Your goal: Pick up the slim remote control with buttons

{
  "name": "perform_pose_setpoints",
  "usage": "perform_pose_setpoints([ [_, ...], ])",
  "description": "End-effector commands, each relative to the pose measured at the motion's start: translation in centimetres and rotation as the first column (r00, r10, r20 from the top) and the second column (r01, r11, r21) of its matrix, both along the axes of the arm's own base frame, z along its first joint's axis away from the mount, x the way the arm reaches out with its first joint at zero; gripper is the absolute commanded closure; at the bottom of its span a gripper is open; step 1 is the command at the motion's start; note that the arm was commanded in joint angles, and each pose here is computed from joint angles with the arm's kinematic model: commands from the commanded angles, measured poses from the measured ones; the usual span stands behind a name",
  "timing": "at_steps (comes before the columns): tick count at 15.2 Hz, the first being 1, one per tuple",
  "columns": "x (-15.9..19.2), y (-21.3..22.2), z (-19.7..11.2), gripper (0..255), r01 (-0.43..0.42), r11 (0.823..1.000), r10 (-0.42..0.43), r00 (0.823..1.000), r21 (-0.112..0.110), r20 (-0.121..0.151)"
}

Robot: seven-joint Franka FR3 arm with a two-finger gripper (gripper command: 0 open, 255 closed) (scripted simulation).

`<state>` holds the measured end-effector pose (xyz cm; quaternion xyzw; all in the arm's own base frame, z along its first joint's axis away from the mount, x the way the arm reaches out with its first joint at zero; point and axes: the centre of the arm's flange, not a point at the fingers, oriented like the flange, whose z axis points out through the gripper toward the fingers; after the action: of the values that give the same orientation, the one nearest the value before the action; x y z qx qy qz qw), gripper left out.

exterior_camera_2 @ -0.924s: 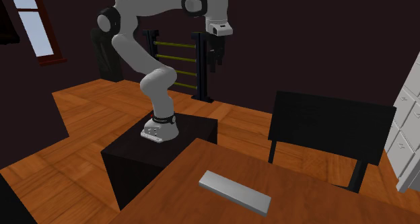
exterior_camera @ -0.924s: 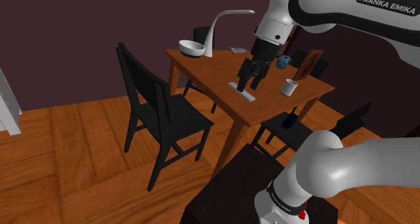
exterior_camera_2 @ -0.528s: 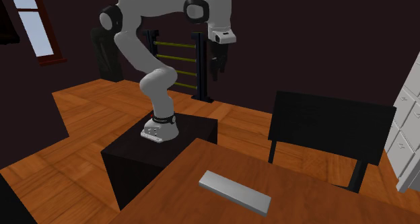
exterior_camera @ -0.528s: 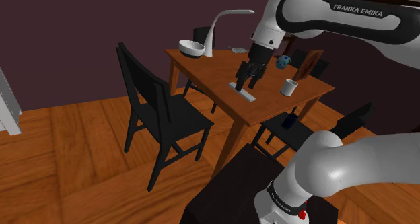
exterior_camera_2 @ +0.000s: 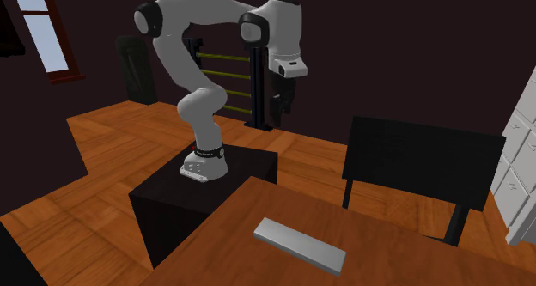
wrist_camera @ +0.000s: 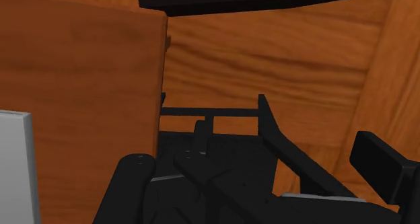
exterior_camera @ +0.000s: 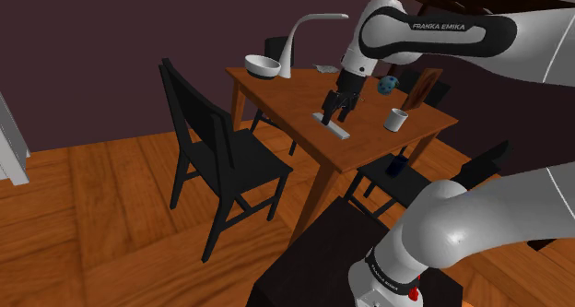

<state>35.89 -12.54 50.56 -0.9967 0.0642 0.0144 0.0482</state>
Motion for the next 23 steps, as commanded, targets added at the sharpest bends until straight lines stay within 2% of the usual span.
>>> perform_pose_setpoints([
  [1,1.2,-2.2,-1.0,0,0.006,1.0,-0.006,1.0,-0.009,0.0],
  [23,10.7,-26.2,-11.6,0,0.075,0.993,-0.075,0.997,-0.094,0.004],
])
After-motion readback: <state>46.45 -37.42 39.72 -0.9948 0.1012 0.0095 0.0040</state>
